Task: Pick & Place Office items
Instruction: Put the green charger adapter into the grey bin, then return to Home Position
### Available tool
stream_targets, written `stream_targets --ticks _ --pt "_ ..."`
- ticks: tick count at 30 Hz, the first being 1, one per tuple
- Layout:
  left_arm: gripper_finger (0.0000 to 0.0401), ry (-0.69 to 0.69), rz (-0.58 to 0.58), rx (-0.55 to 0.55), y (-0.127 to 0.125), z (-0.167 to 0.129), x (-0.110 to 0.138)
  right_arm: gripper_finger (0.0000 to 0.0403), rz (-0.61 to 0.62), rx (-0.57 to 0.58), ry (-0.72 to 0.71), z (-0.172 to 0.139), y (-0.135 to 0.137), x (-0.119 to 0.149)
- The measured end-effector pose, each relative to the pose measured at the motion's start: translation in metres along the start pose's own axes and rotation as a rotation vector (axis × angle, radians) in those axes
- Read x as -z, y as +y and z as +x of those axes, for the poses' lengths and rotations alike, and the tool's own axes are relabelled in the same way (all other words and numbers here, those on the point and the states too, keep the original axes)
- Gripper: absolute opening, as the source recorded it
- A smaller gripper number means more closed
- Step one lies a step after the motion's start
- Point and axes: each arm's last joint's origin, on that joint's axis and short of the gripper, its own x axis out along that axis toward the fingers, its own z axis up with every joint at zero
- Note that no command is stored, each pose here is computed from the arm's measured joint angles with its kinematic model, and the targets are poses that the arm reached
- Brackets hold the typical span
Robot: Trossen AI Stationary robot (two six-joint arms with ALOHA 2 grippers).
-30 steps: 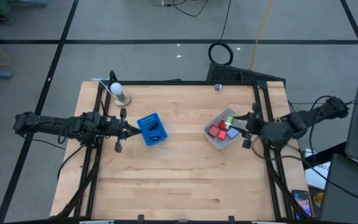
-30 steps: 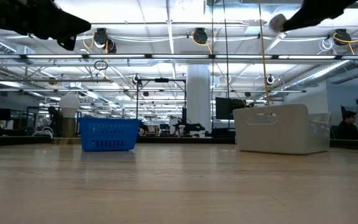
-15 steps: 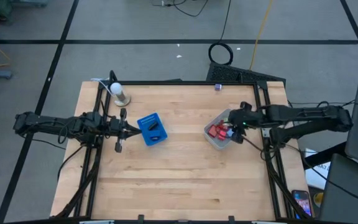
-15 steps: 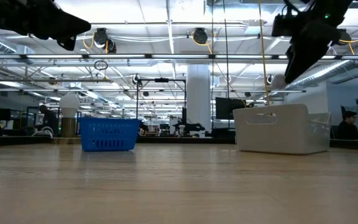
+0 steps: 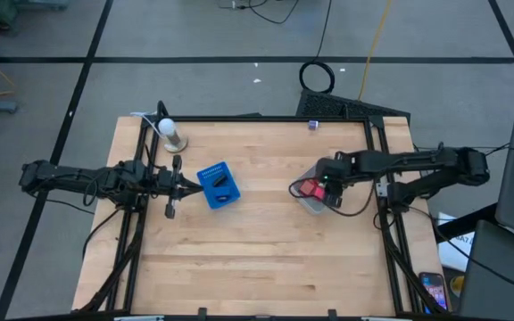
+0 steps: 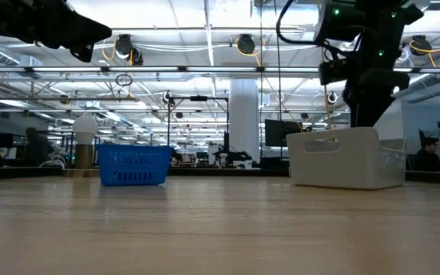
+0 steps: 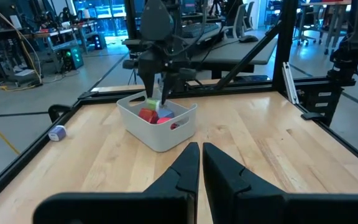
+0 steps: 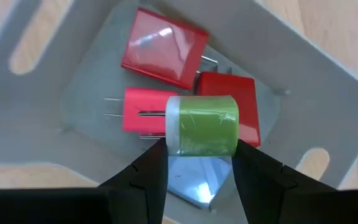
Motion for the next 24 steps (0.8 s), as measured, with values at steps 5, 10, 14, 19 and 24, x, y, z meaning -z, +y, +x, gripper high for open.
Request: stream_targets --ticks 5,10,14,19,24 --pt "0.0024 0.0 0.001 0.0 0.0 0.0 0.0 0.0143 -0.019 -0.019 0.049 0.01 0.002 -0.002" --pt "0.0024 0.0 -0.002 0.0 0.0 0.0 0.0 0.0143 -0.034 -0.033 0.072 0.014 0.003 -0.003" --pt "0.0024 0.0 -0.005 0.0 0.0 0.0 0.0 0.0162 -0.037 -0.046 0.053 0.013 0.004 -0.004" --pt "0.0024 0.001 -0.023 0.0 0.0 0.0 0.0 0.02 -0.032 -0.048 0.036 0.011 0.003 -0.004" --pt "0.0024 0.025 -0.044 -0.05 0.001 0.0 0.002 0.0206 -0.034 -0.057 -0.027 0.004 0.002 -0.006"
